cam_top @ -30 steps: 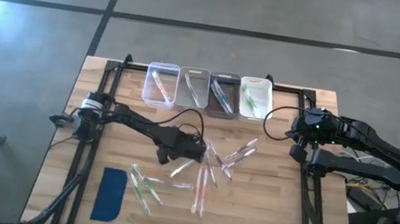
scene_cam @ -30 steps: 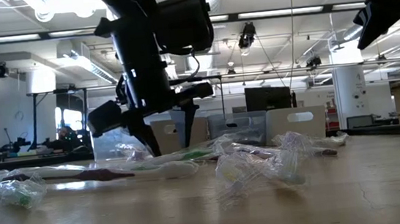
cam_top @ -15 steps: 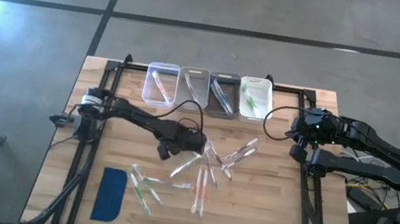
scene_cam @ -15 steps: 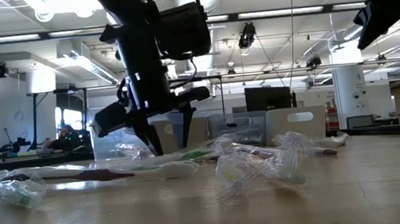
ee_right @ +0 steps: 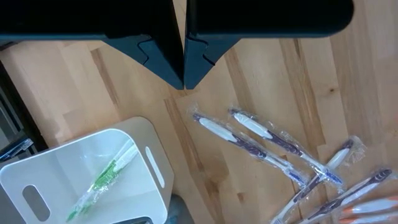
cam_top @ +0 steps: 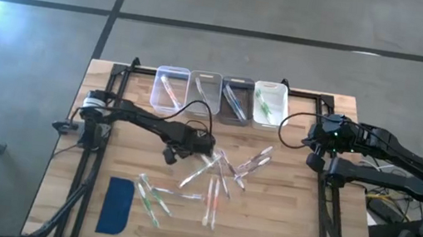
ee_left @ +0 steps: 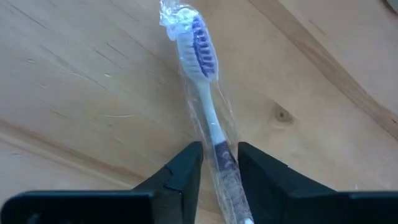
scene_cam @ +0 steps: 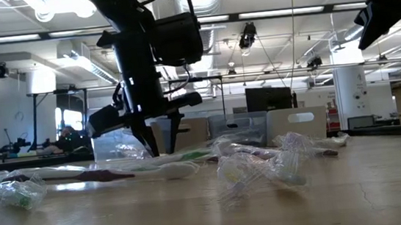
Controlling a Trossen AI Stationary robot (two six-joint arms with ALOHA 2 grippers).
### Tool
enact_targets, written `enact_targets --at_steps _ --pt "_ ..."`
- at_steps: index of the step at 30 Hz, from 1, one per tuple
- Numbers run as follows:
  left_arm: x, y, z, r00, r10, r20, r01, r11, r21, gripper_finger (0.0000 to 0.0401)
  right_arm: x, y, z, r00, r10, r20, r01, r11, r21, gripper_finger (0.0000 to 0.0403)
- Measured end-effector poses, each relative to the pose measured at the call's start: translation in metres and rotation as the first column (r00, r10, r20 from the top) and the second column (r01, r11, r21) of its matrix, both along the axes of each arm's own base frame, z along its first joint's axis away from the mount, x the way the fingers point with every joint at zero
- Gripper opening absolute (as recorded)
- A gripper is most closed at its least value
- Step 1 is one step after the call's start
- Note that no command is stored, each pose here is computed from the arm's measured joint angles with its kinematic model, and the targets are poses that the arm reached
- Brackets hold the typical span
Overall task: Pick & Place Toothbrushes
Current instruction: Put the purple toothbrush into the gray bin
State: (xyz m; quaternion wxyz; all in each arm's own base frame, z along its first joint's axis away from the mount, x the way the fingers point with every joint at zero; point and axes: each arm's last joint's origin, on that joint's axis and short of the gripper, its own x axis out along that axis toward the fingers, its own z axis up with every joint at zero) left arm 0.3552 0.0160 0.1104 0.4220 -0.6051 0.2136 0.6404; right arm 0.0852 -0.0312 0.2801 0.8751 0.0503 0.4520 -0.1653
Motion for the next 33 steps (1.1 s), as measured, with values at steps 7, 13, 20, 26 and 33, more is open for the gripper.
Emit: enact_targets --at_steps 7,13,20,26,33 --pt "-0.004 -0.001 -0.004 1.000 -0.013 -0.016 0.012 1.000 -0.021 0.0067 0.000 0.000 0.000 1.000 0.000 0.000 0.000 1.000 0.000 0.0008" --pt "-0.004 -0.001 -0.004 0.996 -0.077 -0.039 0.077 0.997 -0.016 0.0019 0.000 0.000 0.000 1.000 0.000 0.000 0.000 1.000 0.000 0.0008" --pt "-0.006 0.001 0.006 0.995 -0.091 -0.036 0.093 0.993 0.073 0.0006 0.000 0.000 0.000 1.000 0.000 0.000 0.000 1.000 0.000 0.0008" --pt "0.001 0.002 0.030 0.983 -0.182 -0.029 0.183 0.942 0.281 0.0002 0.000 0.000 0.000 1.000 0.000 0.000 0.000 1.000 0.000 0.0008" --pt "0.013 -0.002 0.050 0.909 -0.406 -0.090 0.409 0.832 0.374 0.0001 0.000 0.000 0.000 1.000 0.000 0.000 0.000 1.000 0.000 0.0008"
